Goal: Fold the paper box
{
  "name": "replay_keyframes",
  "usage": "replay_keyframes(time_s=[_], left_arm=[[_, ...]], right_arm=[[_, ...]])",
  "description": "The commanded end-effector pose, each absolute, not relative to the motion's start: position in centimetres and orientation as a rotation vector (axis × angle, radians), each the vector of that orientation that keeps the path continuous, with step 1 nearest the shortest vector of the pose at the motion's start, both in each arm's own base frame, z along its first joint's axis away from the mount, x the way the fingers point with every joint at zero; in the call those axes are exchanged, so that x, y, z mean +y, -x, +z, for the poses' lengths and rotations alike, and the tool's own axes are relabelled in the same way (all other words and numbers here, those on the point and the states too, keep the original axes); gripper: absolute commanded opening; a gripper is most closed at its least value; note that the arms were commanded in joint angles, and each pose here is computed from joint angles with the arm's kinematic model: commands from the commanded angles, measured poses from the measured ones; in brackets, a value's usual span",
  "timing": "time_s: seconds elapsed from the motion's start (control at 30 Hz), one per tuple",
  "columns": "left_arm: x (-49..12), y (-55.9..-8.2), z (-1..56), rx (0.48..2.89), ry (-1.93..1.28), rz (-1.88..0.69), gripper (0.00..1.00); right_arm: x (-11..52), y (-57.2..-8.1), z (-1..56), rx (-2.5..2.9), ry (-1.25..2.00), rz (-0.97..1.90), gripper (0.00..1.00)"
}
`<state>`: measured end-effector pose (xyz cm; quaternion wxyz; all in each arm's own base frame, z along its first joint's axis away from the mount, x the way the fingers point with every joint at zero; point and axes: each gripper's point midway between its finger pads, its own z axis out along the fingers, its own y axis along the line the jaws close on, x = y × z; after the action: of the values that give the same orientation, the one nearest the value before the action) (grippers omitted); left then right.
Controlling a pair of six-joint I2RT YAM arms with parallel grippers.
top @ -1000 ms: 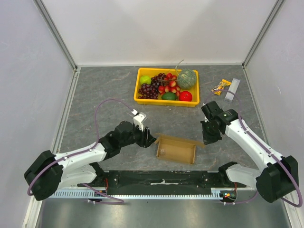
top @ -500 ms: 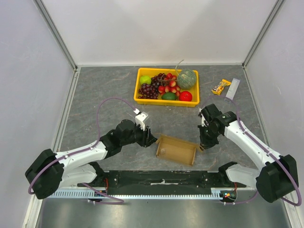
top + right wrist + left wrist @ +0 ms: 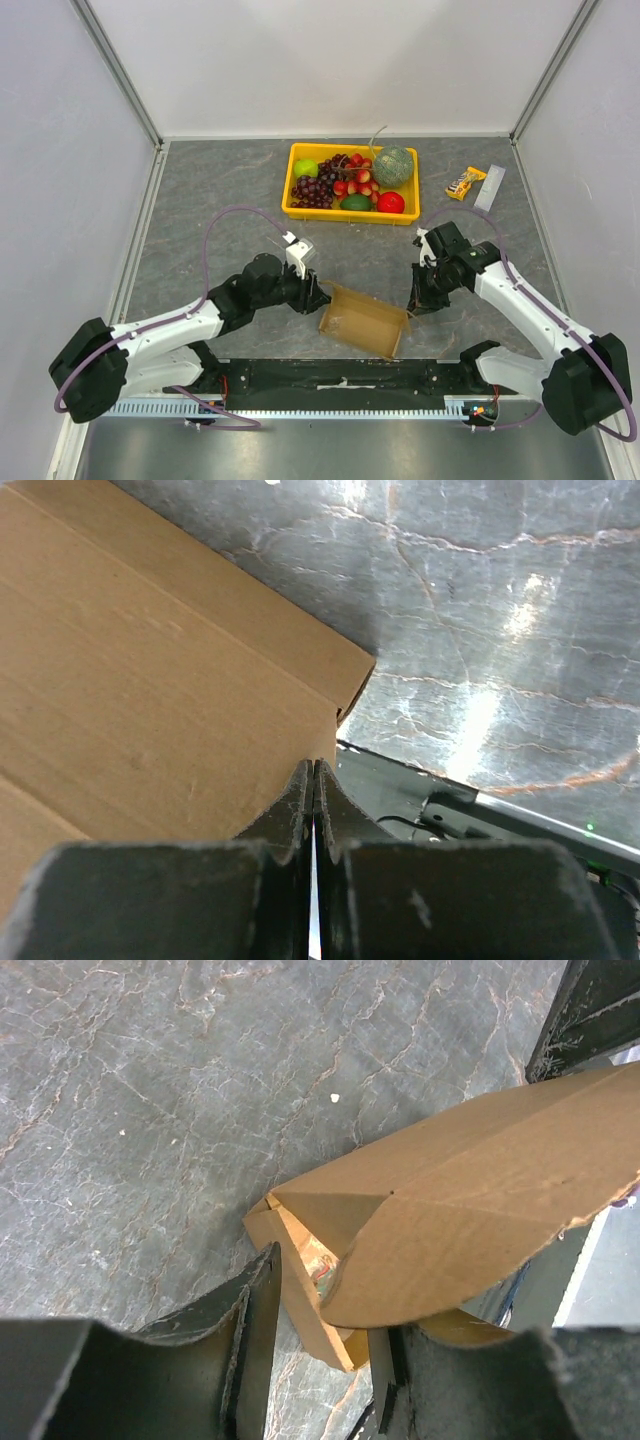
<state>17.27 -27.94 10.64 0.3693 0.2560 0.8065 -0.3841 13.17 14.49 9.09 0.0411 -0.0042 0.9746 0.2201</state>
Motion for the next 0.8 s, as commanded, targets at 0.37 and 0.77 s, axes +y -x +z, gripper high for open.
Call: replay_keyframes(time_s=[0.37,0.77], left_arm=[[-28.1,-16.0,11.2,2.039,-0.677,-1.029,0.44],[-27.6,-16.0,11.2,2.043,-0.653,-1.018,0.43]], right_arm=[[16.6,-16.1,11.0,2.828,-0.058,0.797,0.03],[9.2,-15.2,10.3,2.876,-0.101,0.219,0.21]])
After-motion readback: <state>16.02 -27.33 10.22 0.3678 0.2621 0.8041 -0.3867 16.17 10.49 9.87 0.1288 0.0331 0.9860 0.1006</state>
